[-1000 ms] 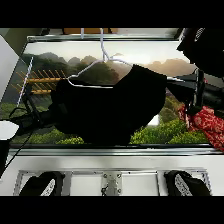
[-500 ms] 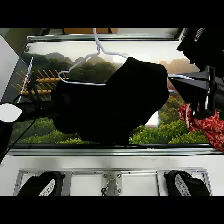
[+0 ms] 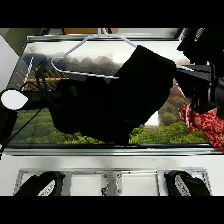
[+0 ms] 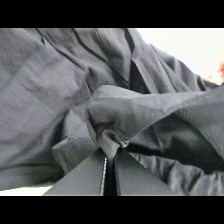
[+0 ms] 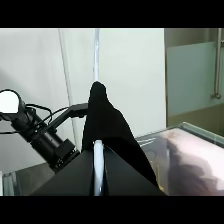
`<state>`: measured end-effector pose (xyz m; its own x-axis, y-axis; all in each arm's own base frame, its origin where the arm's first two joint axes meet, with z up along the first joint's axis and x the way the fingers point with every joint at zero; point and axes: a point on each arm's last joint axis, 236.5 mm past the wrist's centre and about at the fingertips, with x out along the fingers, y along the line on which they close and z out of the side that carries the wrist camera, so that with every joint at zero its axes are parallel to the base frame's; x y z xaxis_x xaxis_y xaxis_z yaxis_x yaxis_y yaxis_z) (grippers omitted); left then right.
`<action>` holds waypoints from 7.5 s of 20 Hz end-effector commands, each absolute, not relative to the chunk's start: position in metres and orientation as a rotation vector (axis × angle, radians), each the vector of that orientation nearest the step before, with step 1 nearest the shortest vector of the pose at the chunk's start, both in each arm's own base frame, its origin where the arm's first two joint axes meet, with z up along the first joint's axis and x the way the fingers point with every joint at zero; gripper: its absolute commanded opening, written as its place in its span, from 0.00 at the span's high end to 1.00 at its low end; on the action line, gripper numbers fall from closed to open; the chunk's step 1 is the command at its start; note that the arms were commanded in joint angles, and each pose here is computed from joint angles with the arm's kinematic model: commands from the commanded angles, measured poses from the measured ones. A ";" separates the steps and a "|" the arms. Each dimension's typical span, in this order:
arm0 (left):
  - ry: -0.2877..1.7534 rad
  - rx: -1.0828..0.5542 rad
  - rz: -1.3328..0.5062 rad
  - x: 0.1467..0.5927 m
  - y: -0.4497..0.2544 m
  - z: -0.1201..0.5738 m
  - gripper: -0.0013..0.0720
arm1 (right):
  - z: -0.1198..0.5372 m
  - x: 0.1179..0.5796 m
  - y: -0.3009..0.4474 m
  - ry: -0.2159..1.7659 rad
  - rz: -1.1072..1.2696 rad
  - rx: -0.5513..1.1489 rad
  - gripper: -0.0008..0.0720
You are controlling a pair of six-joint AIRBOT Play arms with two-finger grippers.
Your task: Fold the clothes and pants, and hang the long-sleeved shirts on hangers.
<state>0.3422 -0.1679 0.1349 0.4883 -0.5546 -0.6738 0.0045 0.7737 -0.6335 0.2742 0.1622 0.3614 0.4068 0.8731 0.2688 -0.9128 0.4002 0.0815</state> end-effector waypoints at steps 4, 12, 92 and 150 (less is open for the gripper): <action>0.923 -0.651 -0.264 0.358 -0.116 0.151 0.96 | 0.345 0.274 0.167 -0.115 1.147 0.208 0.98; 0.927 -0.665 -0.211 0.358 -0.090 0.148 0.96 | 0.316 0.274 0.171 -0.019 1.147 0.109 0.98; 0.741 -0.301 -0.219 0.342 -0.077 0.270 0.96 | 0.290 0.270 0.233 -0.038 1.288 0.526 0.98; 0.737 -0.234 -0.432 0.310 -0.150 0.282 0.96 | 0.458 0.307 -0.108 -0.407 0.034 0.102 0.98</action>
<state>0.3010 -0.1423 0.2882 0.6686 -0.4504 -0.5917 0.2867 0.8903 -0.3538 0.3260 -0.0456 0.4311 0.9013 0.2364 0.3629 -0.2950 0.9486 0.1145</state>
